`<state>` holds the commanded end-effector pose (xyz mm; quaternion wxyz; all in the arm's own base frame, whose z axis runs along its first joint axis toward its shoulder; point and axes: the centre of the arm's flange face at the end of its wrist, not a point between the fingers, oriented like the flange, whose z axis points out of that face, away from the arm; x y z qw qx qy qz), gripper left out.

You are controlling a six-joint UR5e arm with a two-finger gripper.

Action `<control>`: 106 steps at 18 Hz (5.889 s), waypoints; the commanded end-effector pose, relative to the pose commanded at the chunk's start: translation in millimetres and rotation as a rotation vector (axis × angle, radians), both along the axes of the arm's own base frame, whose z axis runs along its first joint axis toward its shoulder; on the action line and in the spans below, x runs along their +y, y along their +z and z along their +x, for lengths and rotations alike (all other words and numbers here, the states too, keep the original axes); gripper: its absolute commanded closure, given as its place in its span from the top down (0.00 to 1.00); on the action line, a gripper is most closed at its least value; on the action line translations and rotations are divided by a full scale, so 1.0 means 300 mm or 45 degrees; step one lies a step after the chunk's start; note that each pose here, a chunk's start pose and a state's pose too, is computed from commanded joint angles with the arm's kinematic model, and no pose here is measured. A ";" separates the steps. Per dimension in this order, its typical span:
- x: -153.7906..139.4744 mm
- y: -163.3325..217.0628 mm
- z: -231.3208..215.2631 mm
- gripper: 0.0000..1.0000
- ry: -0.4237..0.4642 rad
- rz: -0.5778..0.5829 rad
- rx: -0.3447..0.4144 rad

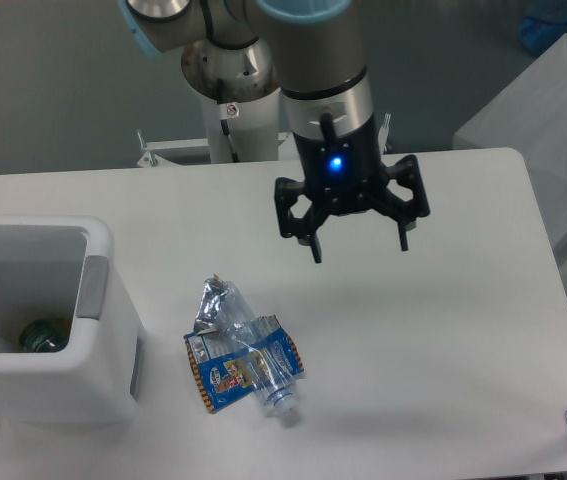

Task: Place the trash in the trash can
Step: 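Lower the open gripper toward the clear plastic bottle on the wrapper, then close the gripper on the crumpled clear plastic bottle, then lift the bottle and carry it over the white bin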

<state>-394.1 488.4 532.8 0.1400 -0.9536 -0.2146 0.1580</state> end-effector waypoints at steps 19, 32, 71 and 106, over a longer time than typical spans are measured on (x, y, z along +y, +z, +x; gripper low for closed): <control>0.128 -0.608 -0.020 1.00 0.344 0.146 -0.366; 0.373 -0.928 -0.163 1.00 0.524 0.097 -0.415; 0.466 -1.128 -0.003 0.41 0.519 -0.053 -0.401; 0.315 0.290 0.108 0.33 -0.018 1.095 -0.226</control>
